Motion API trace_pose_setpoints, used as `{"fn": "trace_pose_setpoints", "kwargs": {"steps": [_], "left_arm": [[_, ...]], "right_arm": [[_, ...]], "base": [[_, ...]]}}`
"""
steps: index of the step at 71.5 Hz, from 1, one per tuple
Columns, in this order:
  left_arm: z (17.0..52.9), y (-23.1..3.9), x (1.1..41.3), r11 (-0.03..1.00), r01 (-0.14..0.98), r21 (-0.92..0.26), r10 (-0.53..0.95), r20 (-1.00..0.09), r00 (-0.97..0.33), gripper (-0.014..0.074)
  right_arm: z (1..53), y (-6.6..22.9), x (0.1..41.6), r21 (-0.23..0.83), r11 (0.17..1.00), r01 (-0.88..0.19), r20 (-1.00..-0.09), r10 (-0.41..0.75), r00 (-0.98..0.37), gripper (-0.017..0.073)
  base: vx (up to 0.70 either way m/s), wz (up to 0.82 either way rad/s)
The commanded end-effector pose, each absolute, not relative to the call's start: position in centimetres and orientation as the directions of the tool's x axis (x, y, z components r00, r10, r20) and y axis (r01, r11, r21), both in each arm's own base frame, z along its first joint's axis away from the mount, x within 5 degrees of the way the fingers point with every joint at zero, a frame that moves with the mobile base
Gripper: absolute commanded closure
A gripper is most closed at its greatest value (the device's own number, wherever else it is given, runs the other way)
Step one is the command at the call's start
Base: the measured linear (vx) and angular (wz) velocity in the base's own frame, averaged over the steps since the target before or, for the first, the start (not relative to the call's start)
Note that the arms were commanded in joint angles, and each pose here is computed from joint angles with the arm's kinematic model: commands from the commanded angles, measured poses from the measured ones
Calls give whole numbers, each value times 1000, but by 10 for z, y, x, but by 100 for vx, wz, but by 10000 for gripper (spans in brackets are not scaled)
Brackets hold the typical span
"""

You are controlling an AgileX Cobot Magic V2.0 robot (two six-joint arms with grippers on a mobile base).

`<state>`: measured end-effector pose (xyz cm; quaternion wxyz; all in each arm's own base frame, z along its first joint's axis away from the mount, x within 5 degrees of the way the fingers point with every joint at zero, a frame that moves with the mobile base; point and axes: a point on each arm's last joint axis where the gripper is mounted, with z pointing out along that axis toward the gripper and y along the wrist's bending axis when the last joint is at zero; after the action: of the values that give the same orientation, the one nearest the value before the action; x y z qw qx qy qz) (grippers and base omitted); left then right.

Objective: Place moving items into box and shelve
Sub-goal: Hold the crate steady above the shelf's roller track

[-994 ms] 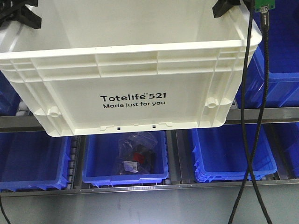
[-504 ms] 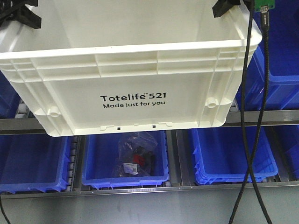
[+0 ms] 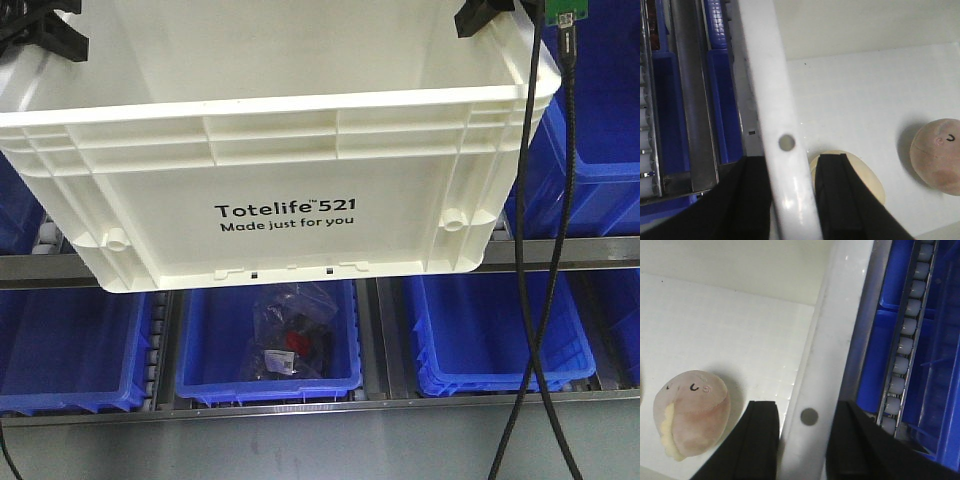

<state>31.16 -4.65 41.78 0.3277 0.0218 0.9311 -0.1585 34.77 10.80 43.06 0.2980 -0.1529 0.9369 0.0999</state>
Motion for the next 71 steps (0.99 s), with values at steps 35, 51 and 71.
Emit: {"fn": "trace_pose_setpoints", "kwargs": {"steps": [35,51,71], "left_arm": [[462,-66,298,858,253,-448,-188,-731,-656,610],[462,-66,298,858,253,-448,-189,-732,-654,610],[462,-66,298,858,253,-448,-189,-732,-654,610]], "right_arm": [[473,124,322,201,865,-461,-731,-181,-657,570],[474,124,322,206,862,-463,-733,-178,-657,570],[469,124,322,208,862,-463,-703,-197,-683,570]], "base": [[0,0],[0,0],[0,0]]}}
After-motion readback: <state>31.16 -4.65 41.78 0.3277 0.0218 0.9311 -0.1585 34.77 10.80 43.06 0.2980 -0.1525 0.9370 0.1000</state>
